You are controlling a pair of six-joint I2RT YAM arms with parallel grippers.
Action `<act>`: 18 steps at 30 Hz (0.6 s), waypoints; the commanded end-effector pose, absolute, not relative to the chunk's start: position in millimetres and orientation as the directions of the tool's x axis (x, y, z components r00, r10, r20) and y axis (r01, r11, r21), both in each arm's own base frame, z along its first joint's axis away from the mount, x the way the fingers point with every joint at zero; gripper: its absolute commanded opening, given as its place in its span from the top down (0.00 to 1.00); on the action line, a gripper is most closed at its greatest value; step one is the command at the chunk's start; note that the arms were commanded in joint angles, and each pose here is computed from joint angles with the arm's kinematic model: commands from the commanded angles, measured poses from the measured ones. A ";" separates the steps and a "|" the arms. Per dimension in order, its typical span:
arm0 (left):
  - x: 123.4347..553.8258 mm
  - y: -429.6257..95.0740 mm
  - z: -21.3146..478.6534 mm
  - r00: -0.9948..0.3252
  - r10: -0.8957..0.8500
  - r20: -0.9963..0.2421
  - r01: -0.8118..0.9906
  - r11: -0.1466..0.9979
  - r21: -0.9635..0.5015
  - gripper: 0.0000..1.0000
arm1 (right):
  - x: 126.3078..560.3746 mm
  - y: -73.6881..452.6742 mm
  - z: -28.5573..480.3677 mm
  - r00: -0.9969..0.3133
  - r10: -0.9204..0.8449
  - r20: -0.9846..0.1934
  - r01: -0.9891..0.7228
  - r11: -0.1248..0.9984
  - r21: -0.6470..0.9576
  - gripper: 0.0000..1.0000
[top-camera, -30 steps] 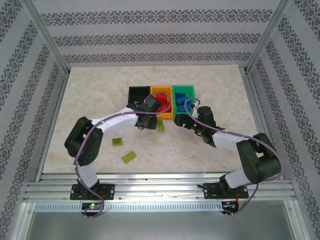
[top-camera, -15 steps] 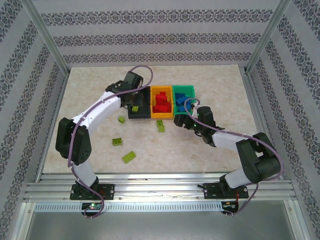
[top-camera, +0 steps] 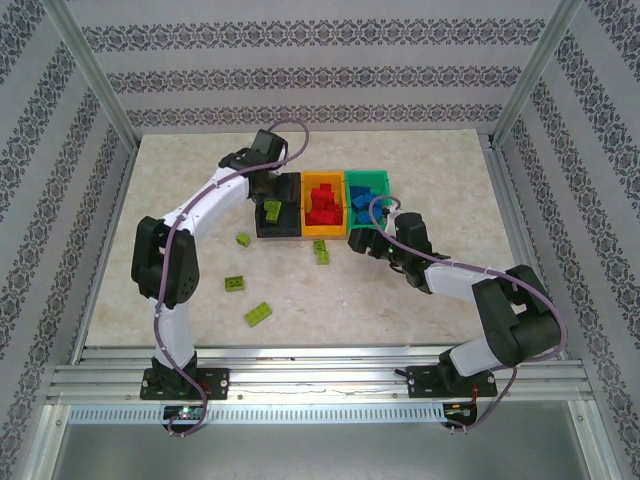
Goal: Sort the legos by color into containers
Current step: Place the lego in the container.
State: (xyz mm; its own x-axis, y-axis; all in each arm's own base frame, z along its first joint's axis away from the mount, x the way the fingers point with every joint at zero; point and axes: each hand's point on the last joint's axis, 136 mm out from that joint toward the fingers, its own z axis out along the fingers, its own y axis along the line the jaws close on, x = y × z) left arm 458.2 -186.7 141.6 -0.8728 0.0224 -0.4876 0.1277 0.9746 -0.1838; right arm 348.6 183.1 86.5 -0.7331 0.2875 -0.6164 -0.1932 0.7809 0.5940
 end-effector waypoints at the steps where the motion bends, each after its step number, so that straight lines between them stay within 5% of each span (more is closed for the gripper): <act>1: 438.4 -203.4 144.3 -0.874 0.006 -0.485 0.156 0.950 -0.269 0.37 | 353.5 184.4 92.6 -0.724 0.301 -0.620 -0.202 0.767 0.609 0.21; 18: 342.2 -276.9 106.7 -0.860 0.165 -0.484 0.349 0.881 -0.320 0.38 | 352.6 190.8 89.9 -0.737 0.292 -0.609 -0.210 0.758 0.617 0.21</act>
